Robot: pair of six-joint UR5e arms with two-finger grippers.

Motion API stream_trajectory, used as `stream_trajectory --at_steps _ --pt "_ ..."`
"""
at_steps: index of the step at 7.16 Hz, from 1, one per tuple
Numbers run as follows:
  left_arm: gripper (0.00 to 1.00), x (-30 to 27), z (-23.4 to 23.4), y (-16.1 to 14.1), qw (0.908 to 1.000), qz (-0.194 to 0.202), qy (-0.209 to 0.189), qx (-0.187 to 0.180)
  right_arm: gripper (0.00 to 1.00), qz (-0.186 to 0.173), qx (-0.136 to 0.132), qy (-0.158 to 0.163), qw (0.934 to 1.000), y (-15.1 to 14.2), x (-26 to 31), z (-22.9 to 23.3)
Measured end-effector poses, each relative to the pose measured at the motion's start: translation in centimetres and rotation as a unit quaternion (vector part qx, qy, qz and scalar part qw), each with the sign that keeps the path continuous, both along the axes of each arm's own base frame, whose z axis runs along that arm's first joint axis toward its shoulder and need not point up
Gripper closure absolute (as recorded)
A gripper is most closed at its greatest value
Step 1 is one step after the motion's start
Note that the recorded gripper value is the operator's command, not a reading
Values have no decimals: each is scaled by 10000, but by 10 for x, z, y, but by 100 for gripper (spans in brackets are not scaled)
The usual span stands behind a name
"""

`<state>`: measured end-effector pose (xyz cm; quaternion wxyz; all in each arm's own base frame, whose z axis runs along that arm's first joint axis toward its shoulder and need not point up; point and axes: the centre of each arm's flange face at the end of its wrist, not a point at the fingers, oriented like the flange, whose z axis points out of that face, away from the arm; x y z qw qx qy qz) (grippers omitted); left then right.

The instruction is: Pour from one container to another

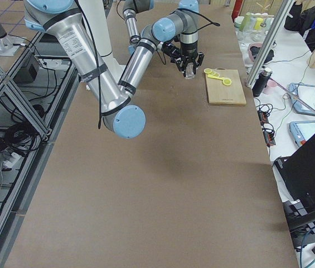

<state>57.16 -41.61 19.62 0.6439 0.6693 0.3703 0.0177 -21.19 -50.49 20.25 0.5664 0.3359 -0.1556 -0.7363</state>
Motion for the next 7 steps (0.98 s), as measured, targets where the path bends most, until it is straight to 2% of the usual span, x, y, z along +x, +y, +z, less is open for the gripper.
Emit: stream_trajectory --at_steps 2,4,5,7 --pt "100 -48 54 -24 9996 -289 9 12 100 -18 -14 -491 9988 4 16 48" --pt "100 -91 106 -37 9985 -516 -182 -68 100 83 -183 -985 9949 15 31 100" --pt "100 -118 141 -29 9981 -561 -223 -88 100 166 -271 -1219 9920 19 33 125" --pt "100 -196 210 8 9980 -606 -175 -77 100 283 -382 -1668 9849 22 32 173"
